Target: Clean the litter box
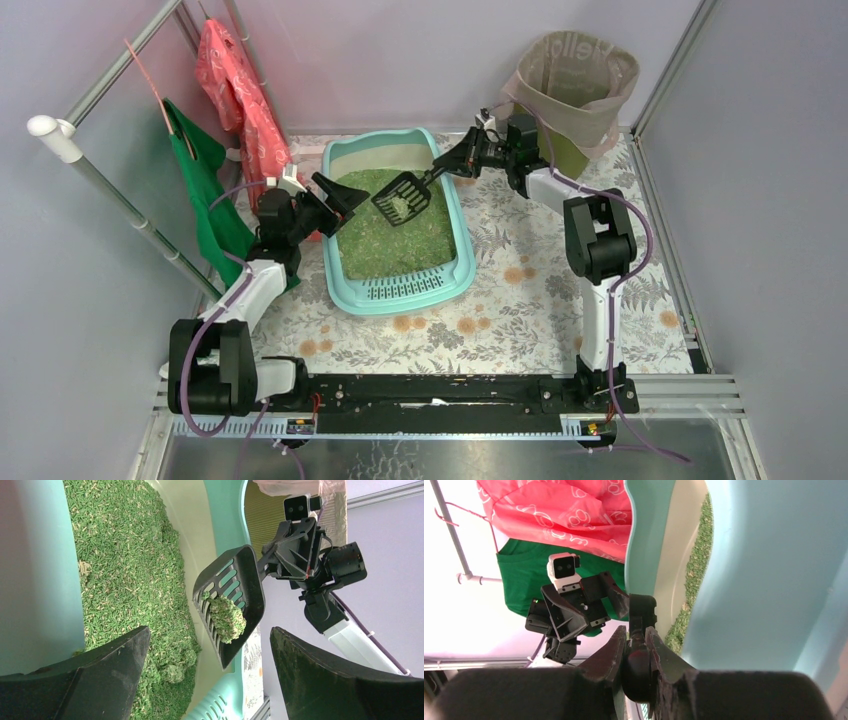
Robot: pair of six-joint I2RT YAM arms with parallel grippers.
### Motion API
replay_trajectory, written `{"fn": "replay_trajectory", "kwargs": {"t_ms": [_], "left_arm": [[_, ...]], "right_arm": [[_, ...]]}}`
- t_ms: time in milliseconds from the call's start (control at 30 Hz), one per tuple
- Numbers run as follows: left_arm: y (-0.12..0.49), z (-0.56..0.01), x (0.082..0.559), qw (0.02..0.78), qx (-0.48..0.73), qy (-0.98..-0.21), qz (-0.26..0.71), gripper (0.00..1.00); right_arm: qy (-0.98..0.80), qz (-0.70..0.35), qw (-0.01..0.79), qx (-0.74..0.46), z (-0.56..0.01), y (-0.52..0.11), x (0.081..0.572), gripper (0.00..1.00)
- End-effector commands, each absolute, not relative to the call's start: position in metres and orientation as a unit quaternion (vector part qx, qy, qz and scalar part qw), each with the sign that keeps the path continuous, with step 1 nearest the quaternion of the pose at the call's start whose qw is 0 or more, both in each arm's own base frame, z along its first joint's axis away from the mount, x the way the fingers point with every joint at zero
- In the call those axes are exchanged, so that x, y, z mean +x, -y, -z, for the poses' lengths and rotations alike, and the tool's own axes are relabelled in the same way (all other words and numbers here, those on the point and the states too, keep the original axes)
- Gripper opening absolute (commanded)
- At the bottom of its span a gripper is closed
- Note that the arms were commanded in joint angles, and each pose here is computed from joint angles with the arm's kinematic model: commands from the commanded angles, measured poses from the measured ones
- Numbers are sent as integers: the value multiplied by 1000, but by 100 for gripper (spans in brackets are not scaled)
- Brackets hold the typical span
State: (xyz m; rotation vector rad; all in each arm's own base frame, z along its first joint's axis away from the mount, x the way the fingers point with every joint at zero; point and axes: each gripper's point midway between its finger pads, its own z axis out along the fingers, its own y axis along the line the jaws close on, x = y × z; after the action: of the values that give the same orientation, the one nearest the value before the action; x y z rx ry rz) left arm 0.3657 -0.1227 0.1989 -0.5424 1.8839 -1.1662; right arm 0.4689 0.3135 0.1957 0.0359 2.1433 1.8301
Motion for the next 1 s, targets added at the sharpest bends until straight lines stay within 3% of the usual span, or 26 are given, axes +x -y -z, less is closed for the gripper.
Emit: {"fn": "replay_trajectory", "kwargs": {"t_ms": [0, 67, 167, 267, 367, 467, 567, 633, 767, 900, 967], "left_arm": [[124, -206, 368, 426, -205, -739, 481, 97], [121, -204, 369, 431, -211, -739, 472, 97], [124, -207, 369, 426, -204, -740, 478, 97], [120, -204, 369, 436, -211, -739, 468, 97], [124, -207, 369, 427, -204, -739, 479, 97], [121, -204, 369, 432, -211, -739, 471, 97], [123, -206, 368, 431, -205, -740, 474, 97], [121, -205, 368, 436, -208, -741, 466, 97], [123, -204, 369, 430, -207, -743, 470, 97], [120, -202, 368, 433, -207, -748, 459, 97], [119, -201, 369, 434, -210, -748, 455, 97]], "right_arm": [[-719, -662, 215, 3, -232, -300, 474, 0], [-727, -667, 156, -54, -233, -333, 451, 0], [-707, -669, 228, 27, -242, -296, 480, 0], [-732, -660, 158, -65, -233, -342, 450, 0], [-710, -661, 239, 30, -248, -301, 483, 0], [-732, -663, 148, -46, -232, -340, 454, 0], [-704, -675, 216, 38, -237, -301, 479, 0], [-724, -673, 151, -30, -226, -333, 453, 0], [-694, -684, 220, 35, -248, -304, 487, 0], [-721, -668, 184, -2, -227, -328, 462, 0], [-712, -672, 202, 19, -228, -315, 475, 0]]}}
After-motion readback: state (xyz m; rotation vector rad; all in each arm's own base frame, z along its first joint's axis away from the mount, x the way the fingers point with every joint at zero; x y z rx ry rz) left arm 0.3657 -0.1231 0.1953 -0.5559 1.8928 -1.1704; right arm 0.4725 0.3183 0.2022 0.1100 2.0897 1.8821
